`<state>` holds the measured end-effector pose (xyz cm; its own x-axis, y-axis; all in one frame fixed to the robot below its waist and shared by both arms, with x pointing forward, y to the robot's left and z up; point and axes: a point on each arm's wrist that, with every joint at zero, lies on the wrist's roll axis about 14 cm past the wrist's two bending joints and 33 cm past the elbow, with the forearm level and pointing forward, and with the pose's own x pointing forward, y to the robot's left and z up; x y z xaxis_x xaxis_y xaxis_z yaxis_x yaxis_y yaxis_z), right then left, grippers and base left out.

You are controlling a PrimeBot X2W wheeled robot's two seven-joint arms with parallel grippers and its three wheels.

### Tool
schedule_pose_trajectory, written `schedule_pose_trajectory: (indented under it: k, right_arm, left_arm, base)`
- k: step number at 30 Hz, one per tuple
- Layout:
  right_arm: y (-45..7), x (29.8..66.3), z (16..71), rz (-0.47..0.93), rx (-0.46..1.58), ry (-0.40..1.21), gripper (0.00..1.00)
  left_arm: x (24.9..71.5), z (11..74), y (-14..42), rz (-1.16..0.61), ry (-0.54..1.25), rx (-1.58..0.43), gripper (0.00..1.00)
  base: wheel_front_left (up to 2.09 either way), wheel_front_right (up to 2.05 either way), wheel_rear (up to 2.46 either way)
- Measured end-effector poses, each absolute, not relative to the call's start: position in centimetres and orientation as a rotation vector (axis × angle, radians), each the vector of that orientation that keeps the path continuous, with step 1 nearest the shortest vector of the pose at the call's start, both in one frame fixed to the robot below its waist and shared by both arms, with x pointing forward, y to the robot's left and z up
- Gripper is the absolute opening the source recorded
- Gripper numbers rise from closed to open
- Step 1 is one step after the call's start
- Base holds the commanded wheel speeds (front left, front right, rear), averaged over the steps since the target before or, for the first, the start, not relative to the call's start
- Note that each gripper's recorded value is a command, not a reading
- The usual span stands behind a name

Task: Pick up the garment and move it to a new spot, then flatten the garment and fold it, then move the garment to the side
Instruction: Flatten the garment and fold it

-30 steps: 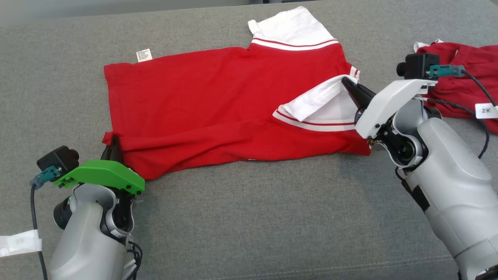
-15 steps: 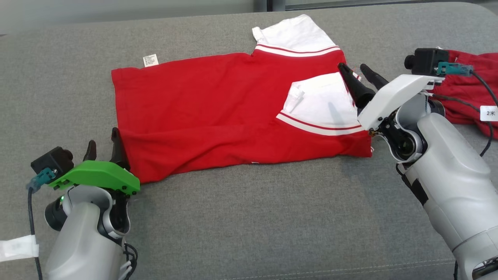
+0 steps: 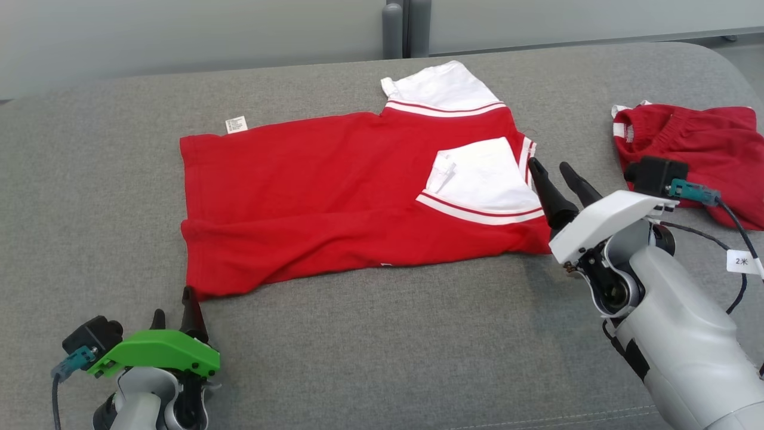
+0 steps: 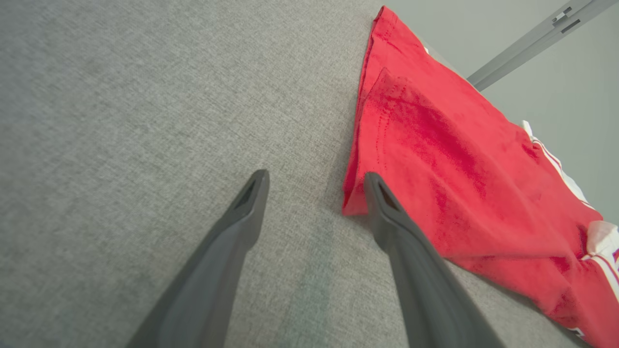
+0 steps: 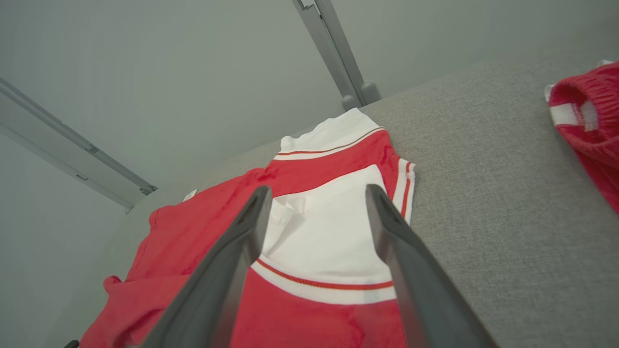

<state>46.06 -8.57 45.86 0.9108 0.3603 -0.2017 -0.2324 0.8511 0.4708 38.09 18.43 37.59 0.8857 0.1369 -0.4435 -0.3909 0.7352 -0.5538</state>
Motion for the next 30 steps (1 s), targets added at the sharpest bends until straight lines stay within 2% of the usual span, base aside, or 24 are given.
schedule_pose_trajectory:
  k: [7, 19, 21, 22, 25, 26, 30]
  right_arm:
    - [-10.2, 44.4, 45.1, 0.255, 0.505, 0.278, 1.0]
    - [-12.5, 43.3, 44.0, 0.184, 0.518, 0.276, 1.0]
    - [-12.9, 43.2, 43.8, 0.174, 0.517, 0.276, 1.0]
    - [-13.2, 43.2, 43.7, 0.166, 0.516, 0.274, 1.0]
    - [-13.7, 42.6, 42.9, 0.157, 0.513, 0.292, 1.0]
    - [-13.7, 42.4, 42.6, 0.154, 0.514, 0.3, 1.0]
    - [-13.3, 41.6, 41.7, 0.152, 0.527, 0.329, 1.0]
  left_arm:
    - [38.9, 38.8, 17.1, 0.265, 0.357, -0.807, 1.0]
    - [38.9, 37.3, 15.6, 0.276, 0.439, -0.95, 1.0]
    - [39.0, 37.2, 15.6, 0.286, 0.441, -0.984, 0.81]
    - [39.1, 37.2, 15.7, 0.293, 0.44, -0.995, 0.49]
    - [39.2, 37.1, 16.1, 0.317, 0.433, -1.028, 0.07]
    - [39.2, 37.1, 16.1, 0.321, 0.431, -1.041, 0.0]
    - [39.5, 37.6, 16.1, 0.321, 0.411, -1.064, 0.0]
  base:
    - [0.0, 0.0, 0.0]
    - [0.0, 0.0, 0.0]
    - [0.0, 0.0, 0.0]
    - [0.0, 0.0, 0.0]
    - [0.0, 0.0, 0.0]
    - [0.0, 0.0, 0.0]
    - [0.0, 0.0, 0.0]
